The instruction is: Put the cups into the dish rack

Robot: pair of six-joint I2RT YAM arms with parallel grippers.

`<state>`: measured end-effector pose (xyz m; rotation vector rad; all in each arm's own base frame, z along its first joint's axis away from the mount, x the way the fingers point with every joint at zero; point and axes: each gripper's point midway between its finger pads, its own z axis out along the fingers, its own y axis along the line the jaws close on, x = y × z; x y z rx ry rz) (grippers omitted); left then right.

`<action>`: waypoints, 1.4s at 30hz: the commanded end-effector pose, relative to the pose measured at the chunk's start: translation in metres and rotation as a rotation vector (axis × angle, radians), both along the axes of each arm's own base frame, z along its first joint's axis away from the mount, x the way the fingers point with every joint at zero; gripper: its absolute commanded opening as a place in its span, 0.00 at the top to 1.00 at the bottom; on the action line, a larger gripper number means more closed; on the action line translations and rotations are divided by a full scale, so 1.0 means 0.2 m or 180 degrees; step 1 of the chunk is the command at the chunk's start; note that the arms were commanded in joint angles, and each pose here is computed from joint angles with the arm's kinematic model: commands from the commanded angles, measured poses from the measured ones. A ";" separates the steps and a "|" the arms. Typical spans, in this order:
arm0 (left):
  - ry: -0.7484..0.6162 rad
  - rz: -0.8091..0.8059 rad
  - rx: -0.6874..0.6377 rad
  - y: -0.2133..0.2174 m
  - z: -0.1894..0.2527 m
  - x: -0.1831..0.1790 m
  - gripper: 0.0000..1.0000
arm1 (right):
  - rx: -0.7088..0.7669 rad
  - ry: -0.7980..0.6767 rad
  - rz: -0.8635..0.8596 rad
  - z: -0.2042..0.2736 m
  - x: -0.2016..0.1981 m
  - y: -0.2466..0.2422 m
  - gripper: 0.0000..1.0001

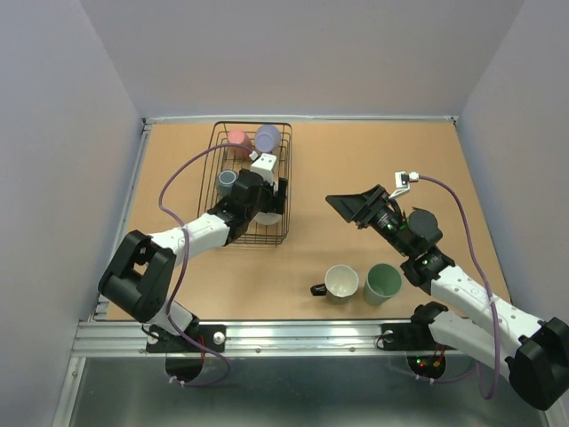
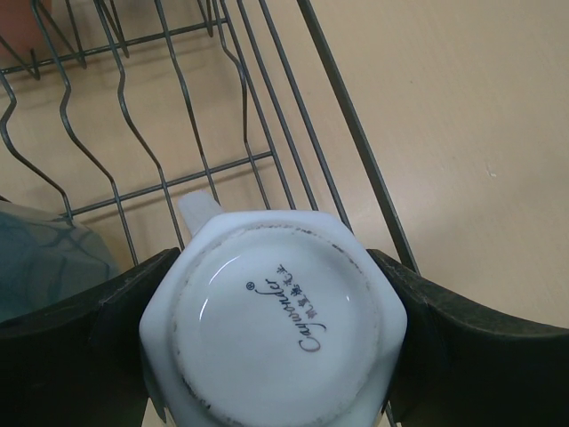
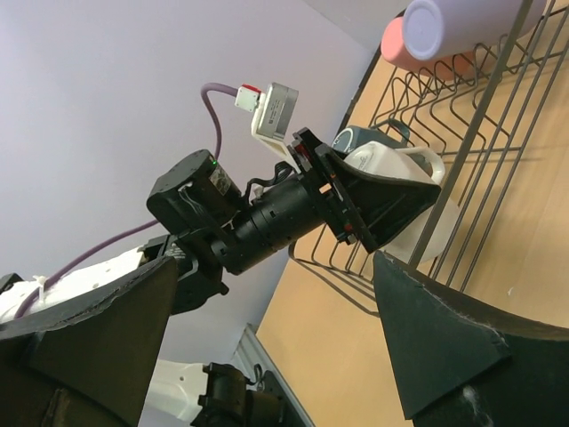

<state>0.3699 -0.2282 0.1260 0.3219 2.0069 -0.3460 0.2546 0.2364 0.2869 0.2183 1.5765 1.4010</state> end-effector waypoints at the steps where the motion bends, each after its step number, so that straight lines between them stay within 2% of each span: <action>1: -0.0816 0.0034 -0.0463 -0.07 0.34 0.12 1.00 | -0.0024 -0.0141 0.0011 0.03 -0.01 -0.01 0.05; 13: -0.0819 0.0205 -0.0263 -0.07 0.14 0.24 0.99 | -0.0194 -0.0087 0.0007 -0.05 0.03 0.01 0.05; 18: -0.0762 0.0265 -0.0207 -0.08 0.06 0.28 0.95 | -0.0249 -0.0034 0.0008 -0.10 0.04 0.02 0.05; 21: -0.0764 0.0345 -0.0200 -0.07 0.03 0.30 0.89 | -0.0259 -0.0029 0.0012 -0.10 0.05 0.03 0.05; 24: -0.0791 0.0444 -0.0218 -0.05 0.03 0.31 0.77 | -0.0275 -0.0031 0.0016 -0.10 0.05 0.03 0.05; 25: -0.0823 0.0496 -0.0222 -0.04 0.03 0.32 0.69 | -0.0286 -0.0022 0.0016 -0.11 0.05 0.03 0.05; 28: -0.0843 0.0575 -0.0219 -0.02 0.04 0.33 0.55 | -0.0299 -0.0001 0.0017 -0.13 0.05 0.03 0.05; 31: -0.0856 0.0575 -0.0224 -0.02 0.05 0.33 0.45 | -0.0306 0.0018 0.0023 -0.14 0.06 0.03 0.05; 32: -0.0863 0.0570 -0.0231 -0.02 0.06 0.32 0.36 | -0.0300 0.0017 0.0028 -0.14 0.05 0.03 0.05; 33: -0.0867 0.0571 -0.0234 -0.02 0.06 0.32 0.34 | -0.0291 0.0020 0.0024 -0.14 0.06 0.03 0.05; 34: -0.0880 0.0573 -0.0251 -0.02 0.08 0.32 0.24 | -0.0287 0.0023 0.0030 -0.14 0.05 0.03 0.05; 35: -0.0888 0.0578 -0.0256 -0.02 0.09 0.32 0.19 | -0.0287 0.0023 0.0030 -0.14 0.05 0.03 0.05; 36: -0.0893 0.0583 -0.0258 -0.01 0.09 0.32 0.18 | -0.0285 0.0018 0.0034 -0.14 0.05 0.03 0.05; 38: -0.0901 0.0576 -0.0274 -0.02 0.11 0.32 0.10 | -0.0280 0.0035 0.0046 -0.15 0.04 0.03 0.05; 42: -0.0923 0.0560 -0.0305 -0.02 0.14 0.32 0.07 | -0.0248 0.0019 0.0052 -0.13 0.03 0.03 0.05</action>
